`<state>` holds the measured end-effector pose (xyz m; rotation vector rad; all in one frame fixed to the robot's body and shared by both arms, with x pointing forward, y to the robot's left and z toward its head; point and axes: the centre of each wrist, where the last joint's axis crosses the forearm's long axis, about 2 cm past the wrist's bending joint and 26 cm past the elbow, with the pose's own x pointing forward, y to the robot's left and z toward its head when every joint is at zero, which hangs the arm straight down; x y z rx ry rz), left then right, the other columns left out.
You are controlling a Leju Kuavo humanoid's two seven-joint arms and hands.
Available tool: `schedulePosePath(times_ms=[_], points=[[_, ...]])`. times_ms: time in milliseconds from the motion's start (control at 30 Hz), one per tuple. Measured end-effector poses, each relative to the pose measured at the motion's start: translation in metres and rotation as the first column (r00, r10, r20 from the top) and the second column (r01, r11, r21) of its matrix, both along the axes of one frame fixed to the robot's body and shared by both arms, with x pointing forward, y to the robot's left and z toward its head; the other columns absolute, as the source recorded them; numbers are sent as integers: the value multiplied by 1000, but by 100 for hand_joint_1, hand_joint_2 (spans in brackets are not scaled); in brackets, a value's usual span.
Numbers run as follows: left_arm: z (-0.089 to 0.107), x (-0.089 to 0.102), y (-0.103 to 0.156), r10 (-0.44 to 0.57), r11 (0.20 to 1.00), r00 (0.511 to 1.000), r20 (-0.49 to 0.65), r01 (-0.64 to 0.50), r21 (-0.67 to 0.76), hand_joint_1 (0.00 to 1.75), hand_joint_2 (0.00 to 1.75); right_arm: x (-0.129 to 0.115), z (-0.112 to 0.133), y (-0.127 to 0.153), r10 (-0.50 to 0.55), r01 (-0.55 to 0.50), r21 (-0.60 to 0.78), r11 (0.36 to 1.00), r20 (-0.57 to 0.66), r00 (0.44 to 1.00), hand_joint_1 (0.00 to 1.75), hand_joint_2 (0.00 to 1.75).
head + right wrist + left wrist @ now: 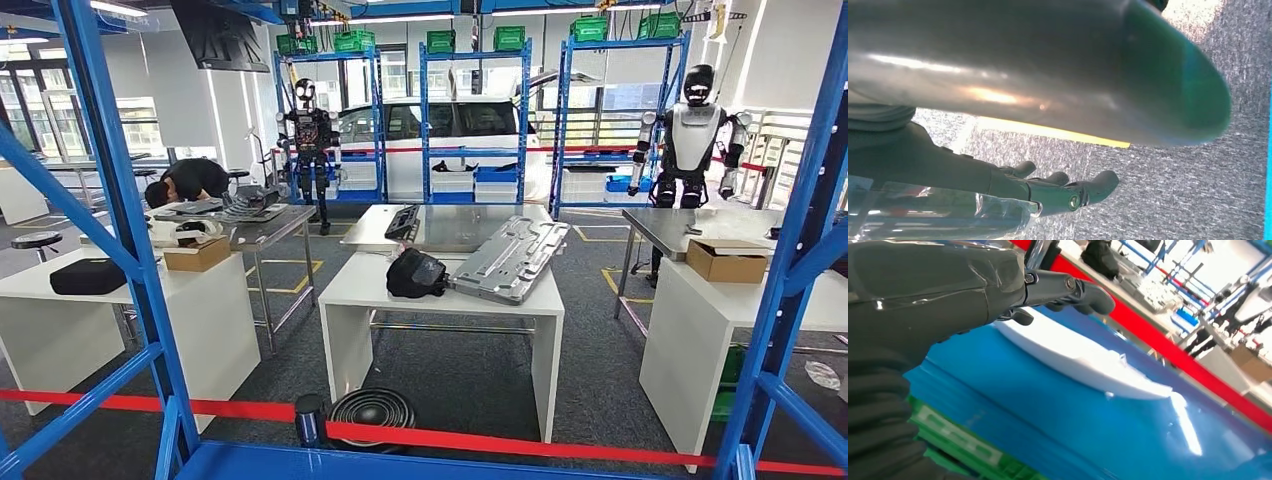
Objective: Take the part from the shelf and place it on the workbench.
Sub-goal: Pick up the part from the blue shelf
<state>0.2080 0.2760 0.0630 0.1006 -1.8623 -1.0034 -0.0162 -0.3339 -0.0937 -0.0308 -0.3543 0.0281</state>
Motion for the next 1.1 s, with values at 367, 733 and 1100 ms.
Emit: schedulePosePath(times_ms=[367, 733, 1100], points=[[3, 18, -10, 44, 998, 987, 153, -51, 42, 0, 175, 1, -2, 7, -4, 4, -7, 1000, 1, 1000, 0, 0], [4, 25, -18, 38, 997, 983, 178, -48, 57, 0, 175, 2, -2, 9, -9, 9, -12, 1000, 4, 1000, 0, 0], [3, 27, -21, 18, 990, 969, 247, -52, 130, 0, 175, 2, -3, 9, -9, 9, -15, 1000, 3, 1000, 0, 0]])
